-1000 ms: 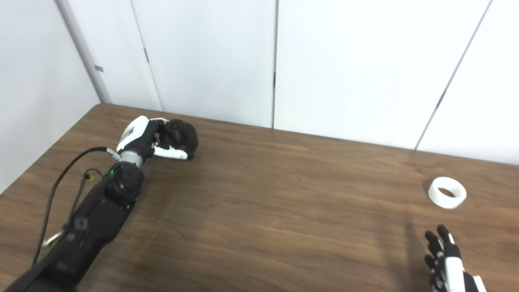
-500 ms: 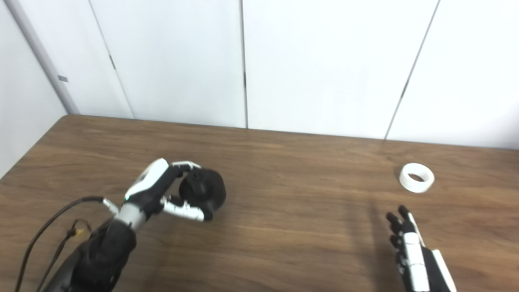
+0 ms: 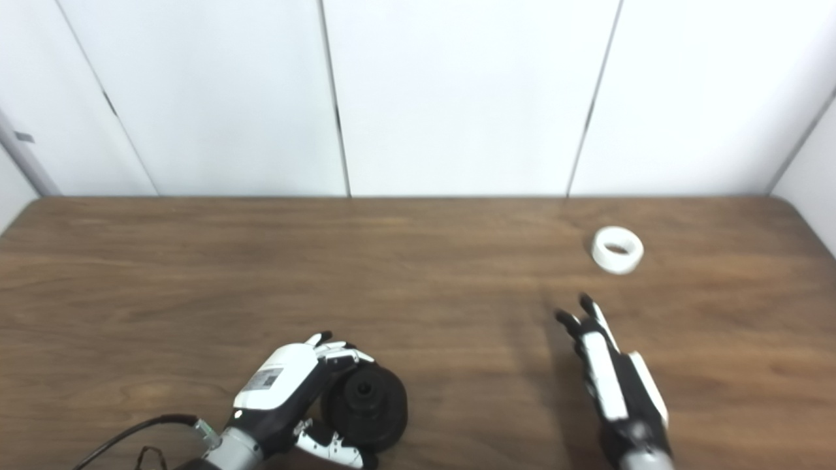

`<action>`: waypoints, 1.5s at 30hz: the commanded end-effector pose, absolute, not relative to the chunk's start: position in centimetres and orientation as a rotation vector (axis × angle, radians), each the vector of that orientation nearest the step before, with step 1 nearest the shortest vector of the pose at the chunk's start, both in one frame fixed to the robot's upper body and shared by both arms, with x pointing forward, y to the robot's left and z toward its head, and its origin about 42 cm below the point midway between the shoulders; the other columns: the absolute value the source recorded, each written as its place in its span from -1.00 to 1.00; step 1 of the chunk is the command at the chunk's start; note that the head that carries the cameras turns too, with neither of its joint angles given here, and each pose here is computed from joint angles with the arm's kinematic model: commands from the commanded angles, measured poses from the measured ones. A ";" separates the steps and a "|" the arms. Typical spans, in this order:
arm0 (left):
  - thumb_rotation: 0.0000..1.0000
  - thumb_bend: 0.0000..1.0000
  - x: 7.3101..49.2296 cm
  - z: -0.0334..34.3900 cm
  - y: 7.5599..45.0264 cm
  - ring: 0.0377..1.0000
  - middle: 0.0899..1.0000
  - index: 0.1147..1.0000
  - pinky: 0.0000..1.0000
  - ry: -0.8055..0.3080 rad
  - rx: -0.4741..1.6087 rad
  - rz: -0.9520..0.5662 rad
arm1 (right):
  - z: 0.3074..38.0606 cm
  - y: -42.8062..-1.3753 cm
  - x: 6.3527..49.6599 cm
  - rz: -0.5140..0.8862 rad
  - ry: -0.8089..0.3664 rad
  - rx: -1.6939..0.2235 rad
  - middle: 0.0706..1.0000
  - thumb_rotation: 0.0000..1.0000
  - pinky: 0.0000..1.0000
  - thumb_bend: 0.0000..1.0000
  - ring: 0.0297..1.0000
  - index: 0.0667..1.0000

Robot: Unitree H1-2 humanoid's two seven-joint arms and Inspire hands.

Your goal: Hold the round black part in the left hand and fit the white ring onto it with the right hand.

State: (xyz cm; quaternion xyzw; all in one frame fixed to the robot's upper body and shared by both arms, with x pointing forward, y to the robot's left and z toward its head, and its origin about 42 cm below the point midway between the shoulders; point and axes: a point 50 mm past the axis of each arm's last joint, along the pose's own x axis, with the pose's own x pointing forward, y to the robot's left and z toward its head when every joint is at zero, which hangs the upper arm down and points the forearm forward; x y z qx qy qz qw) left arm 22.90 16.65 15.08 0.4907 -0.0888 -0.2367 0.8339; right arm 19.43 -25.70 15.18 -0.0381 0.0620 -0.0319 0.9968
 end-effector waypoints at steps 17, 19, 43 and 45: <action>-0.90 0.05 21.7 13.4 16.2 0.76 0.53 -0.17 1.00 -0.209 1.057 -0.586 | 17.2 -23.8 20.5 -0.075 0.031 -0.040 0.74 1.00 1.00 0.14 0.87 0.97; -0.90 0.05 21.8 13.2 16.2 0.76 0.54 -0.17 1.00 -0.199 1.051 -0.586 | 17.2 -23.8 20.5 -0.075 0.031 -0.040 0.73 1.00 1.00 0.14 0.86 0.97; -0.90 0.05 21.5 11.7 17.1 0.75 0.50 -0.17 1.00 -0.165 1.042 -0.568 | 23.5 -28.8 24.4 -0.148 -0.143 -0.347 0.84 0.17 0.89 0.36 0.90 0.83; -0.90 0.05 21.5 11.7 17.2 0.75 0.50 -0.17 1.00 -0.166 1.046 -0.567 | 24.2 -29.6 25.4 -0.149 -0.158 -0.415 0.88 -0.01 0.95 0.49 0.93 0.82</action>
